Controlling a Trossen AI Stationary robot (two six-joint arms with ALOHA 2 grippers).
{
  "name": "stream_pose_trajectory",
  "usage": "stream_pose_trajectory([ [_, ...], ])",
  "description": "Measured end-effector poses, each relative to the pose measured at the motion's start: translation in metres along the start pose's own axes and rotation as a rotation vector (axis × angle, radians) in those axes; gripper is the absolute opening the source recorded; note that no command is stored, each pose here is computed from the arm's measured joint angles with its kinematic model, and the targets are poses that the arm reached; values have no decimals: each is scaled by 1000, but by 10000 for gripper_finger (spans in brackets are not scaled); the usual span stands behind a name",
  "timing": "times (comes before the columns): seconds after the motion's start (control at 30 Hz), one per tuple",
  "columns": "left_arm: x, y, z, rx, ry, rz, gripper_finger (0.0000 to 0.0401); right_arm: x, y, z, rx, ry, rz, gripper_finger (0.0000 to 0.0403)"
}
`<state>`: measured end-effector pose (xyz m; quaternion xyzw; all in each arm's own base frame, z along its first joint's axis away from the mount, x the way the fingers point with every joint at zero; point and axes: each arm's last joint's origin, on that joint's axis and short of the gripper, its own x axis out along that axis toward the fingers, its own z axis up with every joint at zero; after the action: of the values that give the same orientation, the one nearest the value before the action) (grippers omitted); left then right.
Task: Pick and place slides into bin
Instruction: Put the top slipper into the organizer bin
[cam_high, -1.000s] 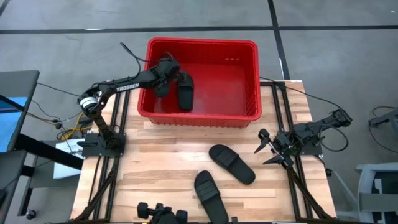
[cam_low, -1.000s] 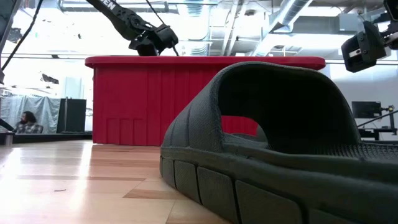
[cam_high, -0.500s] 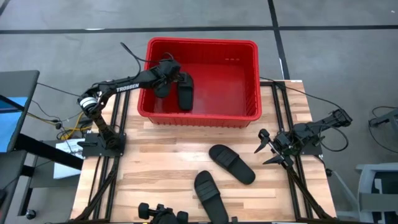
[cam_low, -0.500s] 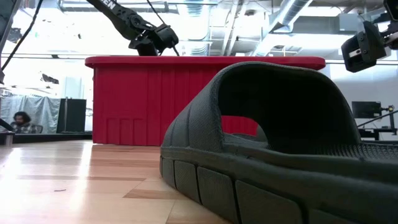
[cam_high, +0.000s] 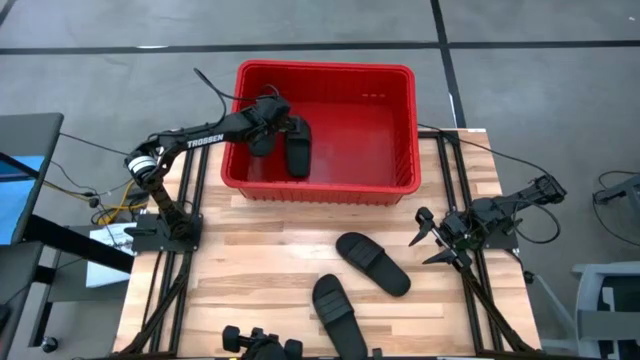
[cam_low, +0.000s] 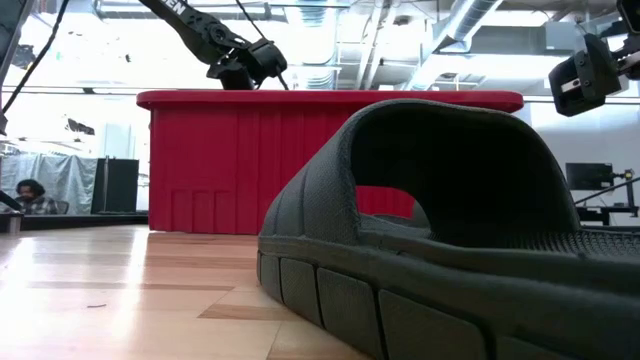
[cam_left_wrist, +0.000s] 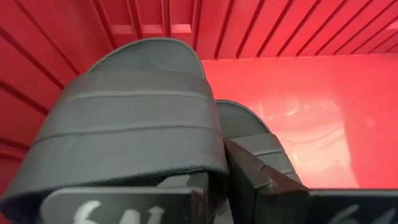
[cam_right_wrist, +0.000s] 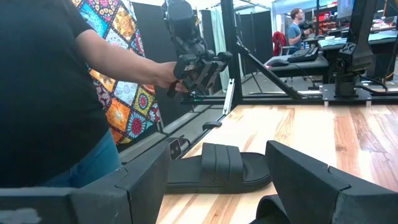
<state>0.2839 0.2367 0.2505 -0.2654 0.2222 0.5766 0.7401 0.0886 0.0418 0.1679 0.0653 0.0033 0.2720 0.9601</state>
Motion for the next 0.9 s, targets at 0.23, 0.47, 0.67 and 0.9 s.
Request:
stream_pose_trajectory([
  [0.23, 0, -1, 1, 30, -7, -5, 24, 0, 0, 0, 0, 0, -1, 260],
  [0.47, 0, -1, 1, 30, -10, -6, 25, 0, 0, 0, 0, 0, 0, 260],
  [0.67, 0, -1, 1, 29, -10, -6, 26, 0, 0, 0, 0, 0, 0, 260],
  [0.9, 0, -1, 1, 22, -9, -6, 54, 0, 0, 0, 0, 0, 0, 260],
])
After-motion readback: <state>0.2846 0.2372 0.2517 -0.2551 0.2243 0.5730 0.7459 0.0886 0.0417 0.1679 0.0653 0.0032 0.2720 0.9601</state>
